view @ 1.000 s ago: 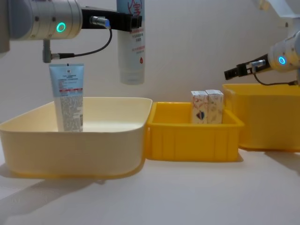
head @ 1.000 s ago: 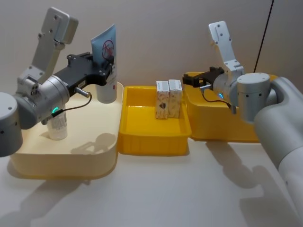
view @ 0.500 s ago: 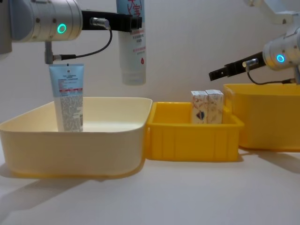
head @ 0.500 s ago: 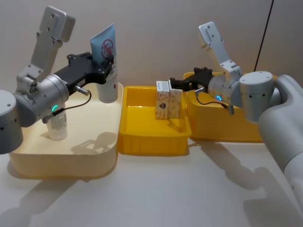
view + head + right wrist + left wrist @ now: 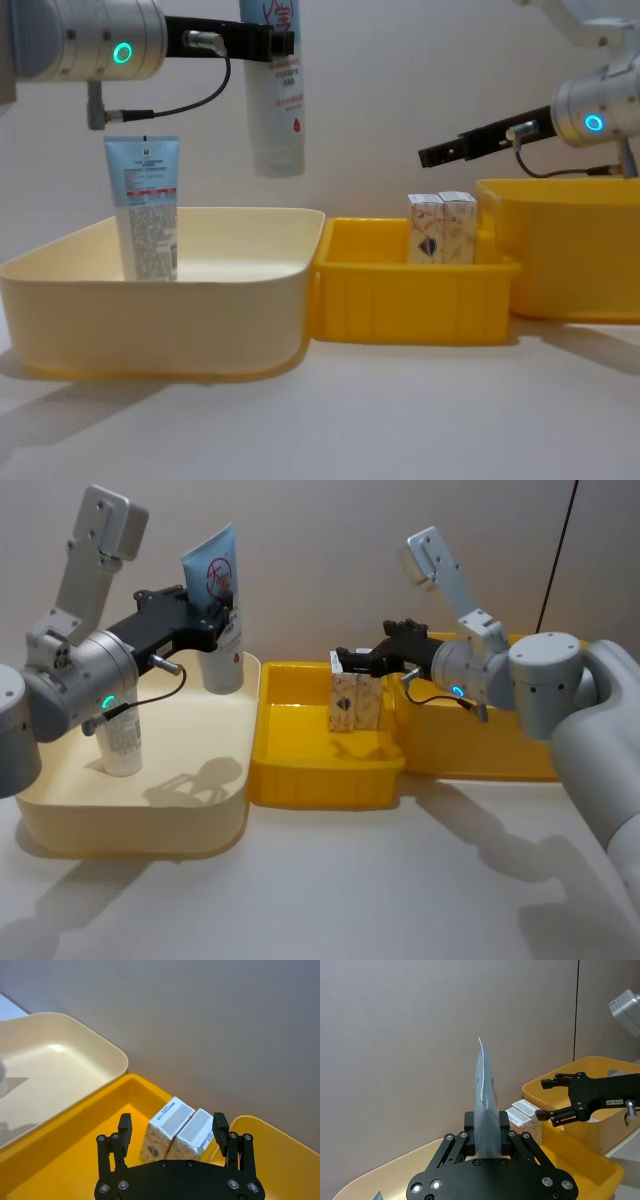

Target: Bimanual collaborative sorting of washing and personal care products

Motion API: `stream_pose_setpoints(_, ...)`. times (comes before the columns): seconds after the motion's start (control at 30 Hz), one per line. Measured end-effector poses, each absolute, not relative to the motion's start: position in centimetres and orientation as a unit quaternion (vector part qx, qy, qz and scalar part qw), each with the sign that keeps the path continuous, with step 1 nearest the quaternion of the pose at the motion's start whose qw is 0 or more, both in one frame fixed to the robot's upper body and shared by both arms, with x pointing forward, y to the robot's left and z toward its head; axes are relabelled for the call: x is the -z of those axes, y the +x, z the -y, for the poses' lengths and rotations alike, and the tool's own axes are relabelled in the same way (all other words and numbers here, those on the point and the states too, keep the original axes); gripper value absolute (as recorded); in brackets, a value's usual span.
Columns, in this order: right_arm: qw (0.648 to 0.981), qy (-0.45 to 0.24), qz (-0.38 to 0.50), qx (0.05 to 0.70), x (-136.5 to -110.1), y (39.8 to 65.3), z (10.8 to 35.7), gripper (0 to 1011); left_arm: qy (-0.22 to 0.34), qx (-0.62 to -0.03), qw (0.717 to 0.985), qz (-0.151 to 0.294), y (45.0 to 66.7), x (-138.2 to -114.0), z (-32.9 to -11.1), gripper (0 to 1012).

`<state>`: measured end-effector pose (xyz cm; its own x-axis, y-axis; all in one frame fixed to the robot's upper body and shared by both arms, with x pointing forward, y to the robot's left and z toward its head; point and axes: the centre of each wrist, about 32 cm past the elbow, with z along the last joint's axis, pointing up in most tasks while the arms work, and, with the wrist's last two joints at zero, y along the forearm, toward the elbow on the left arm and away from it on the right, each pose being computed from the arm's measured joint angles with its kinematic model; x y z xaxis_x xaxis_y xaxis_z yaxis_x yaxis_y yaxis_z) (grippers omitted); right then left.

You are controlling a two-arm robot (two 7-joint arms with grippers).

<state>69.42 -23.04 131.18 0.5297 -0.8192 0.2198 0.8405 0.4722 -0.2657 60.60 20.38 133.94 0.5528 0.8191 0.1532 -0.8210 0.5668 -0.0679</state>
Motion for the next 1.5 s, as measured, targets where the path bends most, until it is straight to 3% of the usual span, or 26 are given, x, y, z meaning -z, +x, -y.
stream_pose_setpoints(1.0,0.952,-0.140,0.012,0.271,-133.6,69.5,24.2,1001,0.018,-0.476,0.877,0.069,60.8,-134.0,-20.8,267)
stream_pose_setpoints(1.5,0.974,-0.122,-0.014,0.190,-134.0,70.9,22.3,1001,0.021,-0.478,0.875,0.070,60.5,-134.0,-20.9,267)
